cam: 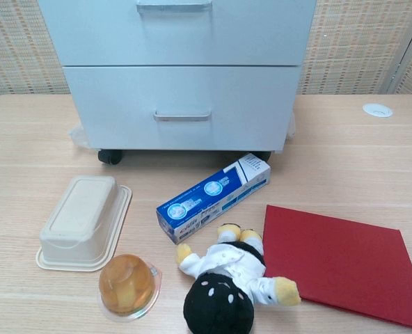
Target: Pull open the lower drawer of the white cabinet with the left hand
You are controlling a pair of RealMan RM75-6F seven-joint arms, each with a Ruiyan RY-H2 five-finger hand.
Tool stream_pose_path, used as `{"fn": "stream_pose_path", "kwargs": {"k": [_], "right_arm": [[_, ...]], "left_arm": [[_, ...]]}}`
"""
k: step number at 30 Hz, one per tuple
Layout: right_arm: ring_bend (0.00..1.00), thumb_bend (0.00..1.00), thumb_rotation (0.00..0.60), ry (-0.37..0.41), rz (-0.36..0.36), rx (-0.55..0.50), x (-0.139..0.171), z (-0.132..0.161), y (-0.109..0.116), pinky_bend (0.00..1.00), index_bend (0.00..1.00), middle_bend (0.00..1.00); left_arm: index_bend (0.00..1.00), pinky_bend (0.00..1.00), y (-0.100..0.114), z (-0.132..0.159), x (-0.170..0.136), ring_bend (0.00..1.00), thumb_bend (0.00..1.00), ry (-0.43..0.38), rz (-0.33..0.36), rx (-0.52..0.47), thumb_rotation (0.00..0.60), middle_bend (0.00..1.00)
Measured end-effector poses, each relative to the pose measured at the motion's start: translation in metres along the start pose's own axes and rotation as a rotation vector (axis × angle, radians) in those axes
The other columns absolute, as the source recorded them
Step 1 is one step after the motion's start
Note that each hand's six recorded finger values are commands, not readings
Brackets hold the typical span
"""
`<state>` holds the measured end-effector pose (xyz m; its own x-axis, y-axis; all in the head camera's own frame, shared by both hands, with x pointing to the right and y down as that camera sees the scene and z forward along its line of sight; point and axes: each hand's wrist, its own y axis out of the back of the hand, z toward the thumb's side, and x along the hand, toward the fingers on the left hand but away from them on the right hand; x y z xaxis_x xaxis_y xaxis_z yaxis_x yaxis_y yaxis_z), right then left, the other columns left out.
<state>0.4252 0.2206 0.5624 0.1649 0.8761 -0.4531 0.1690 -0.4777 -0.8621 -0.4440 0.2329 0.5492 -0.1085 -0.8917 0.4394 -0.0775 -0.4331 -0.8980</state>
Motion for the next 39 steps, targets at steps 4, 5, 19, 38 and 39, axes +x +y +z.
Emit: {"fn": "stream_pose_path", "kwargs": {"k": [4, 5, 19, 38, 39], "right_arm": [[0.13, 0.33, 0.6, 0.01, 0.004, 0.001, -0.003, 0.001, 0.0, 0.16, 0.26, 0.22], [0.13, 0.33, 0.6, 0.011, 0.004, 0.002, -0.003, 0.001, 0.0, 0.16, 0.26, 0.22], [0.13, 0.33, 0.6, 0.013, -0.019, 0.004, -0.006, -0.001, 0.006, 0.16, 0.26, 0.22], [0.13, 0.33, 0.6, 0.016, -0.047, 0.009, -0.015, 0.003, 0.009, 0.16, 0.26, 0.22], [0.13, 0.33, 0.6, 0.016, -0.049, 0.01, -0.015, 0.003, 0.01, 0.16, 0.26, 0.22]], "left_arm": [[0.29, 0.24, -0.001, 0.001, 0.0, 0.23, 0.33, -0.002, -0.003, 0.002, 0.6, 0.16], [0.29, 0.24, -0.001, 0.002, 0.0, 0.23, 0.33, -0.003, -0.003, 0.002, 0.6, 0.16], [0.35, 0.47, 0.006, 0.025, 0.007, 0.4, 0.33, -0.109, 0.062, -0.089, 0.6, 0.31], [0.33, 1.0, -0.009, 0.138, 0.047, 1.0, 0.52, -0.525, -0.093, -0.232, 0.6, 0.99], [0.33, 1.0, -0.011, 0.144, 0.049, 1.0, 0.53, -0.541, -0.103, -0.235, 0.6, 0.99]]}}
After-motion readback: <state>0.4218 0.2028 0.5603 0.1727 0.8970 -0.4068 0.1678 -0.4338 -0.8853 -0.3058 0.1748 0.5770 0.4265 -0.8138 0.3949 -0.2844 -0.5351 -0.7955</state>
